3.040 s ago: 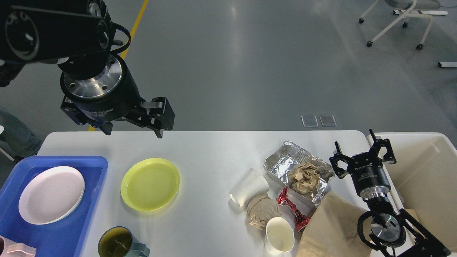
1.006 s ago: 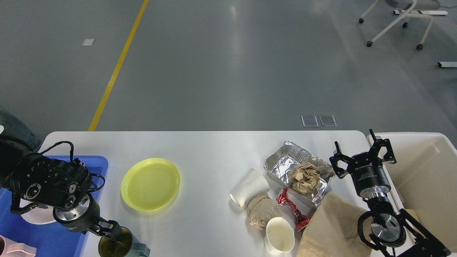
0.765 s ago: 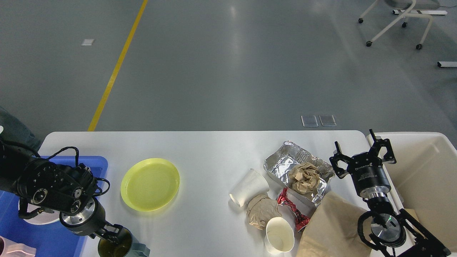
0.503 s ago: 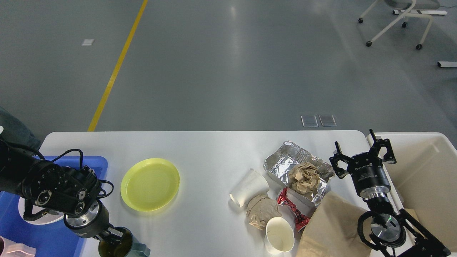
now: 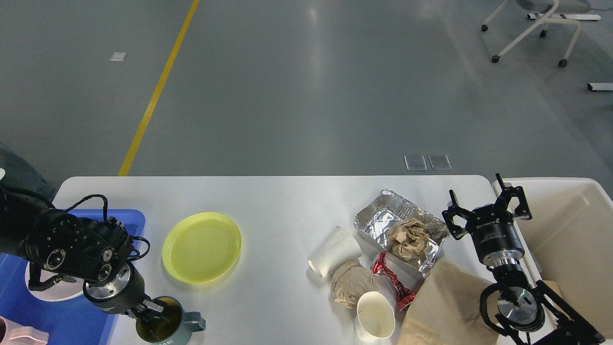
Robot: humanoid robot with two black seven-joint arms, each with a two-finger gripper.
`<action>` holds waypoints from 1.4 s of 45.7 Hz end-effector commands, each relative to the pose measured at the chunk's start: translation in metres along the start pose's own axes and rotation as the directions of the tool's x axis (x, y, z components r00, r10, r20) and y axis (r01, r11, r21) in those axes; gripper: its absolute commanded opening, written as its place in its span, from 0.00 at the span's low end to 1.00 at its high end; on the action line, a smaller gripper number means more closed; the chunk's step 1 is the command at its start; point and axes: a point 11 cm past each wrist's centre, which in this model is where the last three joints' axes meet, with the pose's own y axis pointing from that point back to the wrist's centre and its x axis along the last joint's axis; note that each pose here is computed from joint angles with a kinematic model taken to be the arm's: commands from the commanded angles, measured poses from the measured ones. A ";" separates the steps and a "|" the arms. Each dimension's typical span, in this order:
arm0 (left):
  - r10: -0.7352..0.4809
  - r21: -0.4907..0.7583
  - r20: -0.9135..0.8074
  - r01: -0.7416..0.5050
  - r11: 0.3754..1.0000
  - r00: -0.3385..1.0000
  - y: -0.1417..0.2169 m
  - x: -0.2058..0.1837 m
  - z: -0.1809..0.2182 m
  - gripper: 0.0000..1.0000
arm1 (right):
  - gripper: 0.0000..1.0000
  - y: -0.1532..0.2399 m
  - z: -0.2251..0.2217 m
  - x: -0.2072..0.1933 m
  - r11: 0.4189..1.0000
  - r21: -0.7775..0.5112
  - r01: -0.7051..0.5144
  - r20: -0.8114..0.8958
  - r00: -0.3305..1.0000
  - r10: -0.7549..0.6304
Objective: Tidy desktop
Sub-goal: 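Lift the mug with the left gripper and carry it onto the blue tray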
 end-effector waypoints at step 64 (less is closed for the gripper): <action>0.027 -0.088 -0.369 -0.064 0.994 0.929 0.262 0.012 -0.017 0.00 | 1.00 0.000 0.000 0.000 1.000 0.000 -0.001 0.001 1.000 0.001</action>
